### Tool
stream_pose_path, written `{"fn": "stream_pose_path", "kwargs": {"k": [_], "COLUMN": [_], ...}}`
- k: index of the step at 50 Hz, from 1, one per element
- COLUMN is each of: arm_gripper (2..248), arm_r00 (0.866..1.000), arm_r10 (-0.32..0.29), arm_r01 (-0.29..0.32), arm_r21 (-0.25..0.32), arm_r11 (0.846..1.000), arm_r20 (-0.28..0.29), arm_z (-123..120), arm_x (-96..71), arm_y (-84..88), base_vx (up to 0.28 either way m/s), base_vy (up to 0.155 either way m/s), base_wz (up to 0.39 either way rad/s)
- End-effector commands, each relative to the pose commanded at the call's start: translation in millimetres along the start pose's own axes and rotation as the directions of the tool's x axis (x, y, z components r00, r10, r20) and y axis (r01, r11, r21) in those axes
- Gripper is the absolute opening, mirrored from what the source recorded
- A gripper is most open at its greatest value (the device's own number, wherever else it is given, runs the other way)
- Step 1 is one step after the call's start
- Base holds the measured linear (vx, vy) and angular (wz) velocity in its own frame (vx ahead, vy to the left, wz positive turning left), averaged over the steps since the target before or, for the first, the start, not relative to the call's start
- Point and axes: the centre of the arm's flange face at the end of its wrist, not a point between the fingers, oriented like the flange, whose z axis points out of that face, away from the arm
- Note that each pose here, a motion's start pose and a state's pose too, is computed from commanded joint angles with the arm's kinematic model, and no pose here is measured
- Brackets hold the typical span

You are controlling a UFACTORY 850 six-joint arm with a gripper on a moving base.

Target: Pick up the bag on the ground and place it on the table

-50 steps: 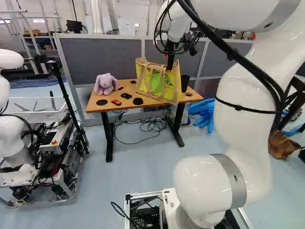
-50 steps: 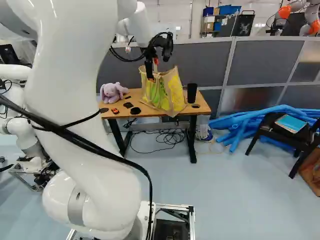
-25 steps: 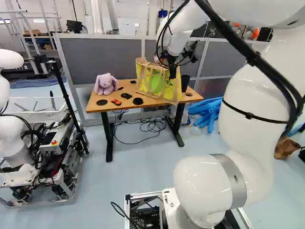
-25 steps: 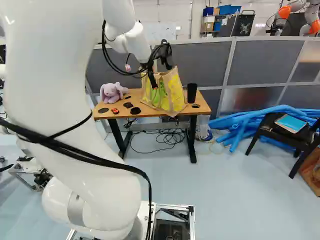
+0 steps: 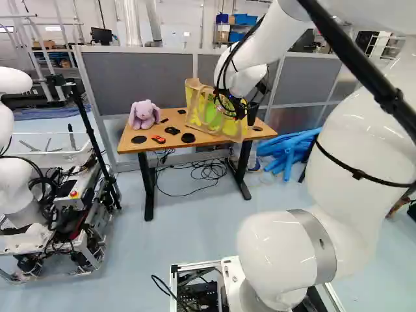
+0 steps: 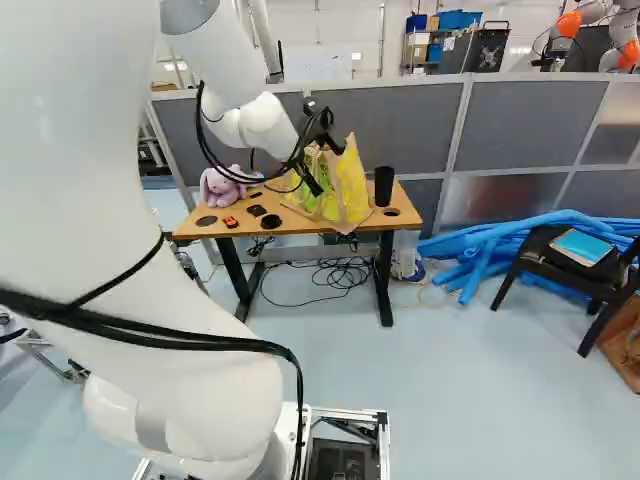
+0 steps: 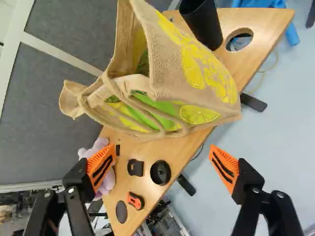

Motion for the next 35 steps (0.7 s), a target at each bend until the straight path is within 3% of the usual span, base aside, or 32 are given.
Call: {"fn": "stream_pose_path", "kwargs": {"k": [9,16,25,35], "arm_gripper": [247,247,247,247], "arm_r00": [0.992,0.976,0.947,0.906], "arm_r10": [-0.12,-0.207,-0.305,-0.399], "arm_r01": [0.121,0.211,0.312,0.412], "arm_r21": [0.032,0.051,0.066,0.073], "arm_r11": [0.992,0.976,0.948,0.908], "arm_r20": [-0.033,-0.063,-0.101,-0.143], "arm_z": [-5,-10,-17,-25], "arm_x": [-22.4,-39.4,-59.2,-79.5], "arm_y": [24.0,42.2,63.8,85.9], "base_vx": [0.0,0.0,0.0,0.0], "base_vy": [0.0,0.0,0.0,0.0], "base_wz": [0.0,0.0,0.0,0.0]}}
